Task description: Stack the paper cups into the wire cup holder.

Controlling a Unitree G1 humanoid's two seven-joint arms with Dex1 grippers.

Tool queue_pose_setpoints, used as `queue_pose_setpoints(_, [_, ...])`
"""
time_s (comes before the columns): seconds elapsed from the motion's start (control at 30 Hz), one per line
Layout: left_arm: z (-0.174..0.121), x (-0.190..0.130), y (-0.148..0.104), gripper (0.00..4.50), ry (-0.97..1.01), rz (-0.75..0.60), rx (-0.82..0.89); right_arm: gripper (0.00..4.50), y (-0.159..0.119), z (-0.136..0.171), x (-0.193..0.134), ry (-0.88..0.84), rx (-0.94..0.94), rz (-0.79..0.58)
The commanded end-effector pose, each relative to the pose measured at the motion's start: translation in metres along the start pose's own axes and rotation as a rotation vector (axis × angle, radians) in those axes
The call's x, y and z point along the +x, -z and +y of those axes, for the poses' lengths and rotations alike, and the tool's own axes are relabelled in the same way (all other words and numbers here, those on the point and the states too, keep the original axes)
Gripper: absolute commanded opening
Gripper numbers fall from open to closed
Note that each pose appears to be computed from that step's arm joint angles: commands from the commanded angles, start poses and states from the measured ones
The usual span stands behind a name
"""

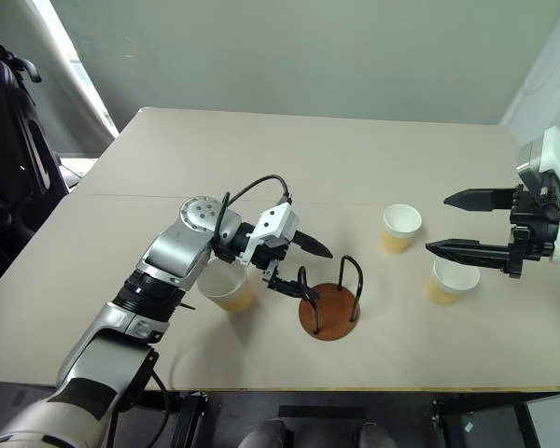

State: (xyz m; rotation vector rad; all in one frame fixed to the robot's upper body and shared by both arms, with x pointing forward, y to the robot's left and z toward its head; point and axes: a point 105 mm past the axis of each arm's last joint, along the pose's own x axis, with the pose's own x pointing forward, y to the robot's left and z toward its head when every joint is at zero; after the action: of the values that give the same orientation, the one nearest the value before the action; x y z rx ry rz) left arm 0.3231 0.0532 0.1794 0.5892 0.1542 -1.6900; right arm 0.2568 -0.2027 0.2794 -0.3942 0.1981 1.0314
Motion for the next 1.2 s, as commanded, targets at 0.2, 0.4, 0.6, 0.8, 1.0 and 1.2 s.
queue_pose_setpoints(0.2, [0.007,-0.022,0.006,4.44,-0.008,0.148,0.158,4.50,-0.004,0.002,0.005,-0.002,-0.036,-0.003])
queue_pose_setpoints(0.4, [0.021,-0.031,0.006,4.44,-0.074,0.182,0.223,4.50,-0.002,0.000,0.013,0.000,-0.038,-0.014])
queue_pose_setpoints(0.6, [0.025,-0.046,0.000,4.44,-0.103,0.186,0.245,4.50,-0.006,-0.008,0.021,0.022,-0.049,-0.025])
queue_pose_setpoints(0.8, [0.028,-0.063,-0.009,4.44,-0.143,0.164,0.217,4.50,-0.005,-0.012,0.023,0.029,-0.053,-0.015])
queue_pose_setpoints(1.0, [0.032,-0.083,-0.016,4.44,-0.205,0.144,0.182,4.50,0.008,-0.016,0.021,0.051,-0.059,0.058])
queue_pose_setpoints(1.2, [0.031,-0.088,-0.036,4.44,-0.231,0.022,0.124,4.50,0.029,-0.015,0.008,0.056,-0.068,0.179])
